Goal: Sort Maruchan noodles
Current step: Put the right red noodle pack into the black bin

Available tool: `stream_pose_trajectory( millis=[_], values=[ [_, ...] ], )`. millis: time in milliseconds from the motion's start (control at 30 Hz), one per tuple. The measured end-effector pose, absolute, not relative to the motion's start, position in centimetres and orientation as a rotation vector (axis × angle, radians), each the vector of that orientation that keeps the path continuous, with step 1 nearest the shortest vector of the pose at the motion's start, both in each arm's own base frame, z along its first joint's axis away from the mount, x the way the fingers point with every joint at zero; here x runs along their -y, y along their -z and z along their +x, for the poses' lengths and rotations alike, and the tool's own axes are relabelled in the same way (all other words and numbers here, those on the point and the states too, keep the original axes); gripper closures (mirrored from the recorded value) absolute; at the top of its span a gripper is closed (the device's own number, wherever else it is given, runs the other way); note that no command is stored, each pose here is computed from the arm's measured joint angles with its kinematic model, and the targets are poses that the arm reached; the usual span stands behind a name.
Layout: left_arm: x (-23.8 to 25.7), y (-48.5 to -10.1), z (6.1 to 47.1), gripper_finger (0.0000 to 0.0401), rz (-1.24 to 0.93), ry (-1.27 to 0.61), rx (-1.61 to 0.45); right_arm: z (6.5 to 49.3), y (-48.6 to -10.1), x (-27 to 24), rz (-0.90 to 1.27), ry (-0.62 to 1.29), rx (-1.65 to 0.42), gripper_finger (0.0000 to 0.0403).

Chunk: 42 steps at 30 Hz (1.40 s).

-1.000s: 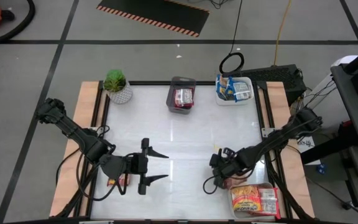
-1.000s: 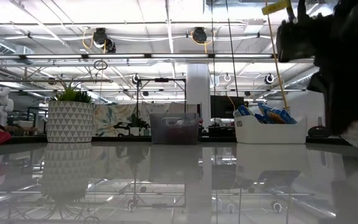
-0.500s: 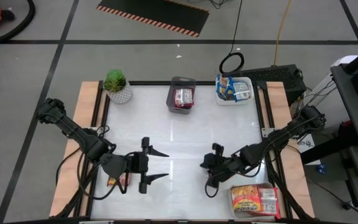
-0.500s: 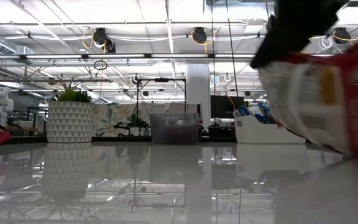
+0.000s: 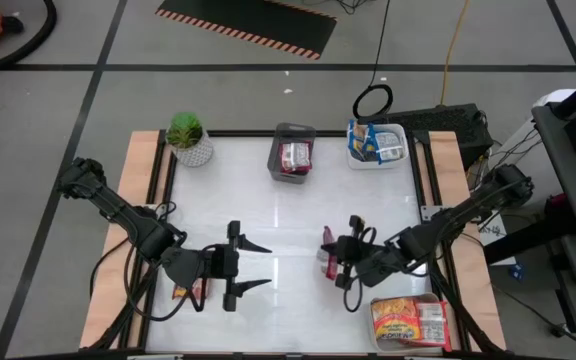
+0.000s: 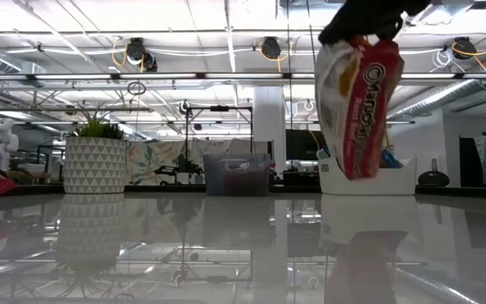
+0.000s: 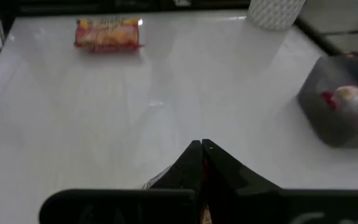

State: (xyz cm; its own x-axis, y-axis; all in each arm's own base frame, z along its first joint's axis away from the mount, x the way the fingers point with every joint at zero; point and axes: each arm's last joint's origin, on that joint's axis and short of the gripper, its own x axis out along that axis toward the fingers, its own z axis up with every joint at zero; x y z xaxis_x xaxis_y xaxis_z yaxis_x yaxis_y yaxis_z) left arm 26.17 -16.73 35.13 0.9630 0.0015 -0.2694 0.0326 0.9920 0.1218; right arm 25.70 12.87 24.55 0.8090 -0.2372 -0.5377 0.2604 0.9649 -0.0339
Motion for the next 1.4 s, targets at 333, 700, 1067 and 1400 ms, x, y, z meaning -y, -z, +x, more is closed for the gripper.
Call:
stream_pose_trajectory(
  millis=[333, 700, 1067, 1400],
  values=[
    [17.0, -34.4, 26.9, 0.0105, 0.135, -0.056, -0.274, 23.5, -28.0, -12.3, -0.015, 0.311, -0.426, 0.0403],
    [18.9, -30.8, 31.7, 0.0105, 0.417, -0.207, -0.191, 21.0, -30.6, -12.4, -0.085, 0.371, -0.310, 0.0403],
    [21.1, -25.3, 35.6, 0.0105, 0.685, -0.430, -0.148, 20.2, -32.5, -12.0, -0.136, 0.426, -0.214, 0.0403],
    [21.8, -25.1, 36.8, 0.0105, 0.533, -0.529, -0.066, 22.6, -33.2, -13.9, -0.232, 0.330, 0.017, 0.0403]
  ],
)
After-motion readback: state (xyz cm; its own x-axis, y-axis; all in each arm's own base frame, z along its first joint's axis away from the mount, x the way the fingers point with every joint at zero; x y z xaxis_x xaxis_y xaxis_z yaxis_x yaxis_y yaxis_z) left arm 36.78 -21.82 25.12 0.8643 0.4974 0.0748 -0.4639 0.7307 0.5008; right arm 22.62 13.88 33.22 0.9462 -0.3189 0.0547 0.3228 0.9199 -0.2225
